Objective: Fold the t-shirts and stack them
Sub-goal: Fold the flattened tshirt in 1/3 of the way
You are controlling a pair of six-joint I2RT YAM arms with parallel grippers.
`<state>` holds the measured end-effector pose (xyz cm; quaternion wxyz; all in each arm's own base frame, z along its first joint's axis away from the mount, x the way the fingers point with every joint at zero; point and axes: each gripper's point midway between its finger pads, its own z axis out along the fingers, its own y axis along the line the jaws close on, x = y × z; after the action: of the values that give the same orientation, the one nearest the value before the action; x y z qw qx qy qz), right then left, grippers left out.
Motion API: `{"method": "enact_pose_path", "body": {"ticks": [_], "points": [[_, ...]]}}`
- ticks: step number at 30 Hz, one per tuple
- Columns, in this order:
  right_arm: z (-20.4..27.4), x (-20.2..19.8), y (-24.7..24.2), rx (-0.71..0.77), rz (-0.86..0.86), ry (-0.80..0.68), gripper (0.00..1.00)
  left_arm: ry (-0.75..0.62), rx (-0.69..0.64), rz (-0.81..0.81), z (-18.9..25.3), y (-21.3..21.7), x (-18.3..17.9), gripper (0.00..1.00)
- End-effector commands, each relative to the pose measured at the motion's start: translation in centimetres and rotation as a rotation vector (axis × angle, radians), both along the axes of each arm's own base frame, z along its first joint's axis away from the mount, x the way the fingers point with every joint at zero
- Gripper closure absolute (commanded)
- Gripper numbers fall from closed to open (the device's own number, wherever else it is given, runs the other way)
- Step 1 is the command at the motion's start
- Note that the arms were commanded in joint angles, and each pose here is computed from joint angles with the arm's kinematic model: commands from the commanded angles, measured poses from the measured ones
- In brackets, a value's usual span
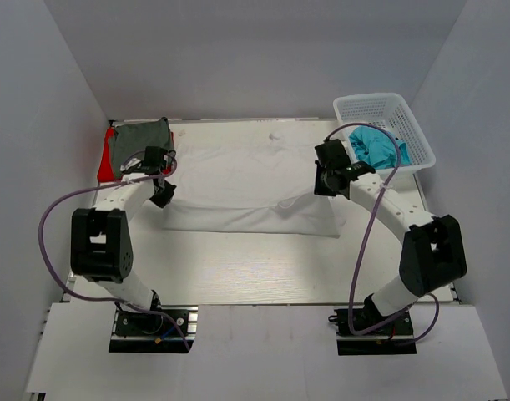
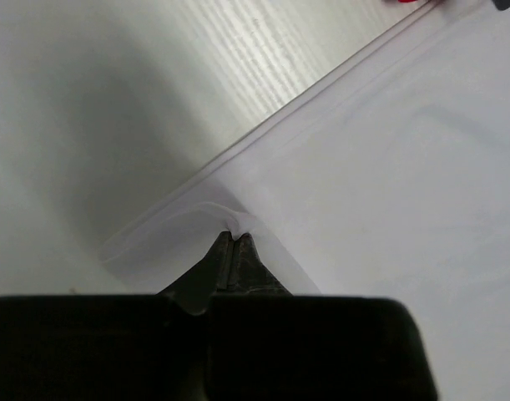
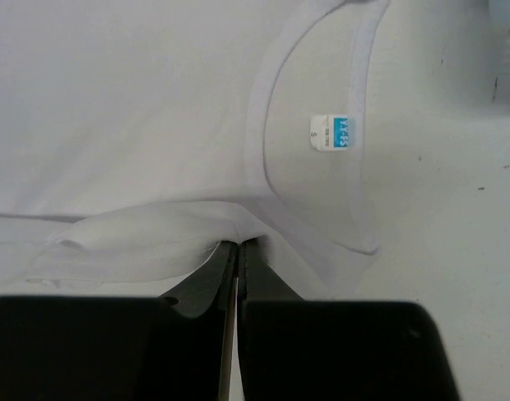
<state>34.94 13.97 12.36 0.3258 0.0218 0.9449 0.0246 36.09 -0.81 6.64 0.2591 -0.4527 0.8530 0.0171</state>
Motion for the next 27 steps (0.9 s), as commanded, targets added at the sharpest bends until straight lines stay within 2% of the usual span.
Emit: {"method": "enact_pose_path", "body": {"ticks": [1,6,7,8,10,11,14,15,16,17,18,19,23,27], "points": [[1.3,3.7,1.0,0.025,0.062,-0.061,1.00,-0.043,0.002,-0.028,0.8,-0.2,3.1,1.00],[-0.4,6.4,0.6,0.006,0.055,-0.012,1.00,0.017,0.025,-0.009,-0.2,0.2,4.4,0.98],[-1.0,7.2,0.6,0.001,0.045,-0.003,0.94,0.017,0.047,0.001,0.5,0.6,4.9,0.84],[-2.0,7.4,0.4,-0.019,0.040,0.021,0.77,0.007,0.047,0.001,0.8,0.6,5.5,0.42],[-0.8,9.0,0.2,-0.023,0.015,0.011,0.68,0.014,0.047,0.001,1.7,0.5,5.8,0.14],[-1.2,10.0,0.0,-0.039,0.008,0.023,0.49,0.005,0.046,0.001,2.0,0.5,6.1,0.01],[-0.7,9.8,-0.1,-0.057,-0.004,0.042,0.31,-0.034,0.039,0.011,3.7,0.5,5.6,0.01],[-0.6,9.6,0.3,-0.027,0.009,0.039,0.30,-0.035,0.039,0.002,3.8,0.2,5.2,0.01],[-1.5,8.3,0.6,-0.005,0.021,0.057,0.25,-0.042,0.034,-0.004,4.0,-0.4,4.9,0.01],[-0.9,7.7,1.0,0.027,0.037,0.046,0.10,-0.064,0.020,-0.009,4.3,-0.6,4.5,0.01],[0.2,7.4,1.9,0.096,0.069,0.018,0.10,-0.079,0.000,-0.032,4.3,-1.1,4.4,0.01],[-1.5,5.5,1.8,0.101,0.077,0.047,0.10,-0.114,-0.013,-0.062,4.4,-1.5,5.0,0.01],[-2.9,2.9,2.4,0.178,0.104,0.064,0.10,-0.100,-0.084,-0.154,2.4,-3.5,4.4,0.01],[-5.6,1.6,2.5,0.206,0.099,0.103,0.10,0.014,-0.088,-0.179,-1.3,-4.1,3.2,0.01]]}}
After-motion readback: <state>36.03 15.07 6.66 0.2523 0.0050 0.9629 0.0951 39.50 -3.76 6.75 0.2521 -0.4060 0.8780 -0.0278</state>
